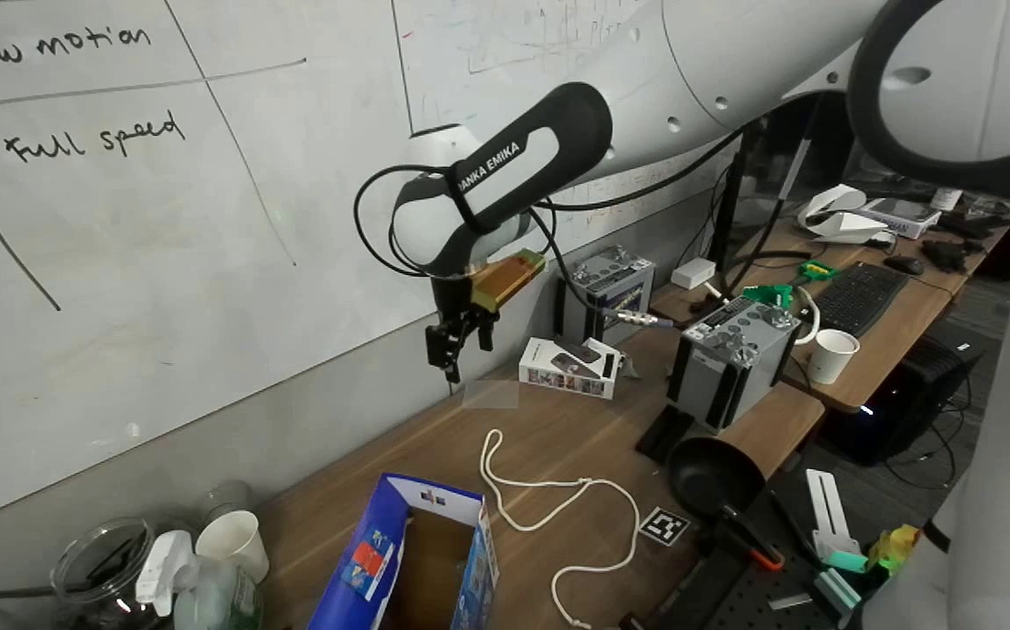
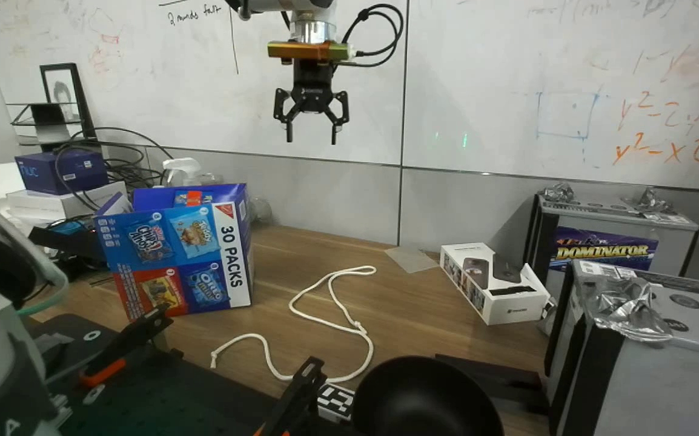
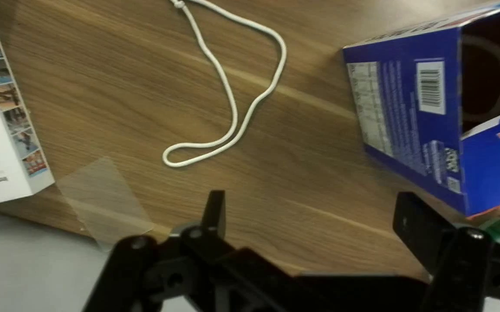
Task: Put the ropes in the box
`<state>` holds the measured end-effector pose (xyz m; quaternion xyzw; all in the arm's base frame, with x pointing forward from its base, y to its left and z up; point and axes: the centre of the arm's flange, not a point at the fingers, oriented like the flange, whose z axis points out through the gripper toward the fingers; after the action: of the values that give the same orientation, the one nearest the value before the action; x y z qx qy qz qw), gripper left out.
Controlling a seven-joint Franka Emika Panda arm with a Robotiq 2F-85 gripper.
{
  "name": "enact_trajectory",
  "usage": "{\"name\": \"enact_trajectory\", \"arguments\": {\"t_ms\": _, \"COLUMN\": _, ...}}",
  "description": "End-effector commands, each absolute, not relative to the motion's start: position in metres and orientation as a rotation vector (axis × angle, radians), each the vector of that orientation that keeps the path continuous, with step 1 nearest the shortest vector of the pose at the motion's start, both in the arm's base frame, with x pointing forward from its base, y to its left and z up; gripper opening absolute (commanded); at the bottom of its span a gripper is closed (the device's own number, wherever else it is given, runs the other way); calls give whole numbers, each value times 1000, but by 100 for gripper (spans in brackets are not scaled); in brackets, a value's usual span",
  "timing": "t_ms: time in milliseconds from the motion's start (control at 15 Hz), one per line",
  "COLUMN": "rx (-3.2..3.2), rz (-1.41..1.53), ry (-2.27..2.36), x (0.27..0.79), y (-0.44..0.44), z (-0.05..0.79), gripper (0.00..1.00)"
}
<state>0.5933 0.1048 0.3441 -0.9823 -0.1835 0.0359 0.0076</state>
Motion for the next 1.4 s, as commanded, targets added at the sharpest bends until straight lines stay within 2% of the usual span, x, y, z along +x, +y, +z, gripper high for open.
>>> {"name": "enact_trajectory", "arguments": {"t_ms": 0, "rx": -3134, "rz": -26, "ry": -475, "x": 587, "y": 57, "z": 306, "gripper": 100}}
{"name": "enact_trajectory", "arguments": {"t_ms": 267, "rx": -3148, "rz": -60, "ry": -450, "x": 581, "y": 27, "z": 243, "gripper": 100}}
{"name": "enact_trajectory", "arguments": {"t_ms": 600, "rx": -3145, "rz": -71, "ry": -468, "x": 580, "y": 33, "z": 184, "gripper": 100}}
{"name": "enact_trajectory", "arguments": {"t_ms": 1333, "rx": -3090, "rz": -47, "ry": -480, "x": 587, "y": 58, "z": 104, "gripper": 100}}
